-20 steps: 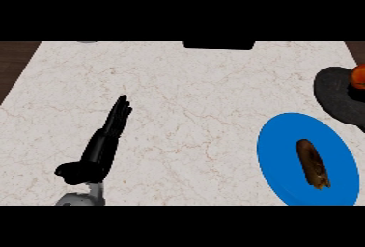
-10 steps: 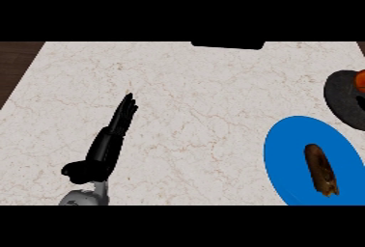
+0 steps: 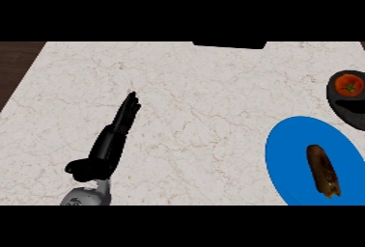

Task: Pick the tomato from the plate and place it in the pan

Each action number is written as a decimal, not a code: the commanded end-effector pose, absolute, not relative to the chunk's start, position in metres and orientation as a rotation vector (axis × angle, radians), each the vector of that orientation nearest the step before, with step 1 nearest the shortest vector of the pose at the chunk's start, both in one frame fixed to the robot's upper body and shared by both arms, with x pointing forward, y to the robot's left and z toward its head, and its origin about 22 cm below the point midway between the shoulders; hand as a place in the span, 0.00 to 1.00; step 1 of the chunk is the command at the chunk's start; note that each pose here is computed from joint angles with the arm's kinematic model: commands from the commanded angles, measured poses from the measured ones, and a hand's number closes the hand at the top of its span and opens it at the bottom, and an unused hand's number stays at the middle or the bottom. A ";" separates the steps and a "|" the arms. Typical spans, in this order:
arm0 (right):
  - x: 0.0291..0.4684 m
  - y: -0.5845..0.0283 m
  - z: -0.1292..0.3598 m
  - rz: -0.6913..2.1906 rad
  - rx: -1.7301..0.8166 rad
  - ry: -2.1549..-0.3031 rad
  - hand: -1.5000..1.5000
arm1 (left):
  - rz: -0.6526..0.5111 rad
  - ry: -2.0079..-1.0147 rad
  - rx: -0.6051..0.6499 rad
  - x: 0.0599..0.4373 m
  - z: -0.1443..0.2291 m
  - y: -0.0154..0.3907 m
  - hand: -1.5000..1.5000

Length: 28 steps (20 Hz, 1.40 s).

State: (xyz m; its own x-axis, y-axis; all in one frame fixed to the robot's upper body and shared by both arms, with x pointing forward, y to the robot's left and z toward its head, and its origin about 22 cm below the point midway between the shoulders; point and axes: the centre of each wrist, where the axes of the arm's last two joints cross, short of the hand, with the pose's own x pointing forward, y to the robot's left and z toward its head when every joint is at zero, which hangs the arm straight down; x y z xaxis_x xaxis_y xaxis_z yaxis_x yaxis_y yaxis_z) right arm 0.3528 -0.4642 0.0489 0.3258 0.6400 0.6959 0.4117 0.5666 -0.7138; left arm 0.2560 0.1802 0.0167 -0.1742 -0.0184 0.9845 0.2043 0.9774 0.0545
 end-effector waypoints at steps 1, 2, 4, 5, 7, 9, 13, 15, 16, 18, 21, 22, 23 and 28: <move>0.350 -0.477 0.062 0.031 -0.984 -1.457 0.00 | -0.179 -1.706 -0.113 0.247 0.011 0.183 0.50; 0.355 -0.471 0.062 0.020 -0.996 -1.478 0.00 | -0.168 -1.724 -0.132 0.249 0.014 0.192 0.50; 0.347 -0.482 0.065 -0.061 -0.962 -1.524 0.00 | -0.157 -1.723 -0.131 0.251 0.007 0.184 0.50; 0.344 -0.485 0.063 -0.082 -0.946 -1.539 0.00 | -0.155 -1.721 -0.124 0.249 0.005 0.190 0.50; 0.342 -0.486 0.061 -0.160 -0.879 -1.549 0.00 | -0.172 -1.735 -0.118 0.255 0.010 0.186 0.50; 0.325 -0.500 0.053 -0.172 -0.807 -1.553 0.00 | -0.152 -1.721 -0.106 0.256 0.019 0.186 0.50; 0.299 -0.521 0.046 -0.227 -0.690 -1.594 0.00 | -0.154 -1.723 -0.089 0.249 0.013 0.201 0.50; 0.281 -0.542 0.055 -0.205 -0.587 -1.639 0.00 | -0.135 -1.712 -0.093 0.256 0.011 0.200 0.50; 0.269 -0.544 0.043 -0.197 -0.550 -1.651 0.00 | -0.139 -1.707 -0.079 0.249 0.005 0.202 0.50; 0.267 -0.544 0.039 -0.122 -0.510 -1.652 0.00 | -0.139 -1.719 -0.080 0.257 0.019 0.207 0.50; 0.252 -0.544 0.021 -0.099 -0.481 -1.707 0.00 | -0.154 -1.717 -0.086 0.247 0.002 0.193 0.50; 0.245 -0.541 0.010 -0.114 -0.464 -1.696 0.00 | -0.148 -1.704 -0.070 0.252 0.000 0.195 0.50; 0.233 -0.553 0.017 -0.065 -0.477 -1.673 0.00 | -0.156 -1.723 -0.087 0.247 -0.003 0.214 0.50; 0.229 -0.558 0.022 -0.047 -0.505 -1.696 0.00 | -0.129 -1.708 -0.091 0.237 0.010 0.202 0.50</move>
State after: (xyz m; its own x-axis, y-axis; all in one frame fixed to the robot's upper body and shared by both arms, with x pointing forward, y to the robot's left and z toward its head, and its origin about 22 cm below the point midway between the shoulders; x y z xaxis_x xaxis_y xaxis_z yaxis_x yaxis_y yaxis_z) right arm 0.2403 -0.5546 0.0265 -0.0741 0.2977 0.9518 0.3795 0.8910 -0.2491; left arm 0.2447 0.2004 0.0062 -0.1433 -0.0252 0.9894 0.1400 0.9891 0.0455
